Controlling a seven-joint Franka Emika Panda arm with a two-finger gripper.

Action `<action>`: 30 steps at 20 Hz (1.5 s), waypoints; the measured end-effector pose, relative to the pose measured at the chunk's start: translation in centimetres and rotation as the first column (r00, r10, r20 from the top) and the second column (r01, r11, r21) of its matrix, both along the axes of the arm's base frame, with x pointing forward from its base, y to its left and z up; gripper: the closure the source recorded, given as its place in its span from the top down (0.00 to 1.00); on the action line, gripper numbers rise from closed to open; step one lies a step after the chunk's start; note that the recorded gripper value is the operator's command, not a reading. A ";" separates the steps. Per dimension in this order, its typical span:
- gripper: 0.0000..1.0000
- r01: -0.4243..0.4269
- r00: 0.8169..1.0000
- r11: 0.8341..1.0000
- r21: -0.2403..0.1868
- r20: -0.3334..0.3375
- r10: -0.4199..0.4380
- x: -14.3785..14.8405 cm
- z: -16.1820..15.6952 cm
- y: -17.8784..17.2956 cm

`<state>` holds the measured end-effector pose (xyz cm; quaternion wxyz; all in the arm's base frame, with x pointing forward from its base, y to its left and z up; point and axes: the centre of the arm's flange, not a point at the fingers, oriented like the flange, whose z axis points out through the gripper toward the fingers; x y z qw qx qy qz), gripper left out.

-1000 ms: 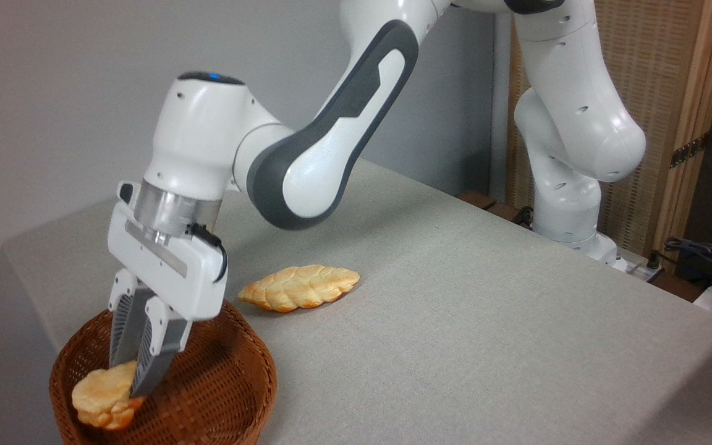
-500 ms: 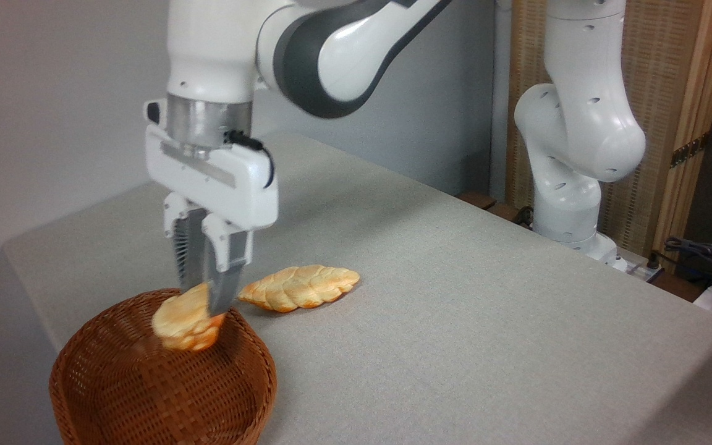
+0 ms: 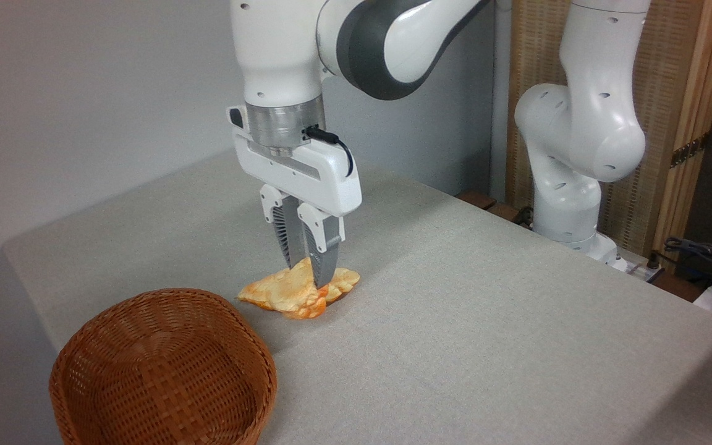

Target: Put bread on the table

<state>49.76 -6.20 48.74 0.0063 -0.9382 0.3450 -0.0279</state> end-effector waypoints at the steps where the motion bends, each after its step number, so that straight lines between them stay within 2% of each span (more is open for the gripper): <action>1: 1.00 0.002 1.000 1.000 0.001 -0.009 -0.002 -0.2 -0.4 -0.1; 7: 1.00 0.013 0.999 1.000 0.010 -0.041 -0.013 -0.2 -2.0 -0.6; 15: 1.00 0.014 0.999 1.000 0.011 -0.036 -0.013 0.0 -2.0 -0.7; 17: 1.00 0.013 1.000 1.000 0.008 -0.014 -0.013 0.4 -0.9 -0.7; 21: 1.00 0.013 0.998 1.000 -0.005 0.067 -0.013 1.7 3.6 -1.0; 24: 1.00 0.030 0.994 1.000 -0.006 0.102 -0.029 2.0 6.3 -2.1; 30: 1.00 0.011 0.995 1.000 -0.006 0.095 -0.011 2.5 6.4 -1.2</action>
